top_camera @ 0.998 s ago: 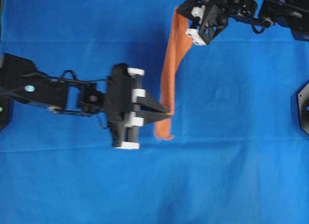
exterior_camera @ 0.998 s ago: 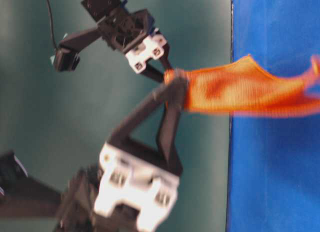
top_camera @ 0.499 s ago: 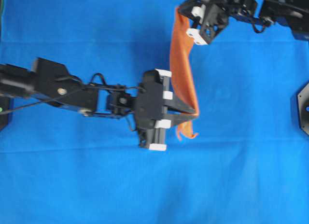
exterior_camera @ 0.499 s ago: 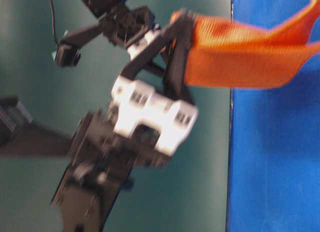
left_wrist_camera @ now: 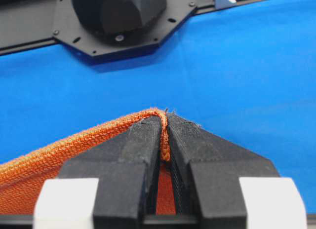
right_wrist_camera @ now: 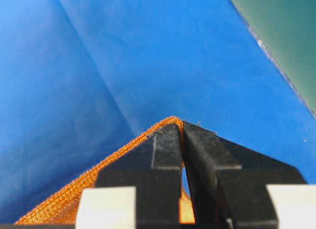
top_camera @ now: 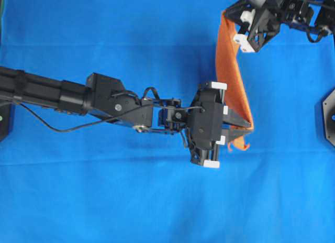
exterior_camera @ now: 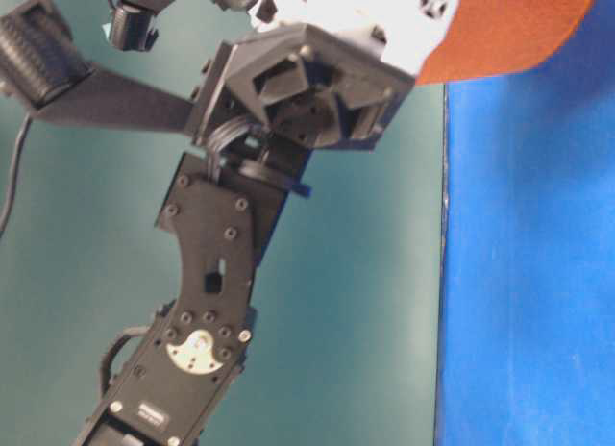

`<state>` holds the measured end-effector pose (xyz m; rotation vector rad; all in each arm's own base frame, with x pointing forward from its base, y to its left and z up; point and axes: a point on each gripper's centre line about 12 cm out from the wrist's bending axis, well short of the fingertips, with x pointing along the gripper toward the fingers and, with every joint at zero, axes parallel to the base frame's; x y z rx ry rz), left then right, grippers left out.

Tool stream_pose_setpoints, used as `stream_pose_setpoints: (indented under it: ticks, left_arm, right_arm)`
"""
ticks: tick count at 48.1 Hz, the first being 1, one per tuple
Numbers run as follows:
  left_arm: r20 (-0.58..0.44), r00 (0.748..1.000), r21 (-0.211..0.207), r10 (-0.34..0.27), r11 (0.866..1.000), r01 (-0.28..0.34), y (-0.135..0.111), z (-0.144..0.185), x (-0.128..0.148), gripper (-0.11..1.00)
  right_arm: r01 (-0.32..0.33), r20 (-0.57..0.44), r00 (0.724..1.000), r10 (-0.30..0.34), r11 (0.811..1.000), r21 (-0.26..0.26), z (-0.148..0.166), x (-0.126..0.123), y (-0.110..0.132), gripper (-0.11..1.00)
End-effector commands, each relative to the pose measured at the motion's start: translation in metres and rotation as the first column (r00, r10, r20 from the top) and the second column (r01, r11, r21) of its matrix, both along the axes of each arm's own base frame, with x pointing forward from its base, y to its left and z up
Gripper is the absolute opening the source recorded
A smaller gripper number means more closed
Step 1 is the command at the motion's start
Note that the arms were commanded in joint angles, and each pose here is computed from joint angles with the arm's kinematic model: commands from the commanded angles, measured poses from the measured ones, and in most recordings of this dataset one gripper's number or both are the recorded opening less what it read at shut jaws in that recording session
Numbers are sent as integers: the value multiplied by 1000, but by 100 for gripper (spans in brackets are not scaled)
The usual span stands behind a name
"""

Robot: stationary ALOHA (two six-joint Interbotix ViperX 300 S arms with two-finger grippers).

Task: Fold the orange towel.
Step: 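Lift the towel and swing it to vertical, left gripper moving toward center, then lay the towel down lengthwise and release both grippers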

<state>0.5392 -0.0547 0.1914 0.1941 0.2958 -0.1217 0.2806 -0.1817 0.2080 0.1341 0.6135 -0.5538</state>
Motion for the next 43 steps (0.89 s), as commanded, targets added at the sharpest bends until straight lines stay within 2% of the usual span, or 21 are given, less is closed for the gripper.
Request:
stream_pose_setpoints:
  ticks: [1, 7, 14, 20, 26, 33, 43]
  left_arm:
    - [55, 996, -7, -64, 998, 65, -35, 20, -2, 2]
    - [0, 999, -43, -50, 998, 50, -32, 2, -16, 2]
    - [-35, 998, -70, -52, 996, 49, -34, -19, -42, 2]
    - [-58, 997, -115, -57, 992, 50, -41, -32, -65, 2]
    - [-134, 990, -169, -40, 985, 17, -38, -53, -87, 2]
    - [-187, 982, -217, -20, 976, -22, -36, -66, -100, 2]
    - [-186, 983, -220, -14, 975, -27, -34, -67, -99, 2]
  right_arm:
    - [56, 24, 998, -56, 998, -16, 8, -6, -20, 4]
    - [35, -1, 999, -35, 999, -1, -3, 9, -22, 4]
    - [-18, -12, 1000, 18, 1000, 9, -19, 42, -23, 4]
    - [-52, -25, 998, 52, 999, 18, -30, 65, -22, 3]
    - [-79, -28, 996, 80, 997, 21, -36, 82, -18, 4]
    - [-94, -29, 995, 95, 995, 17, -36, 89, -16, 4]
    - [-115, -26, 993, 115, 993, 6, -37, 92, -12, 4]
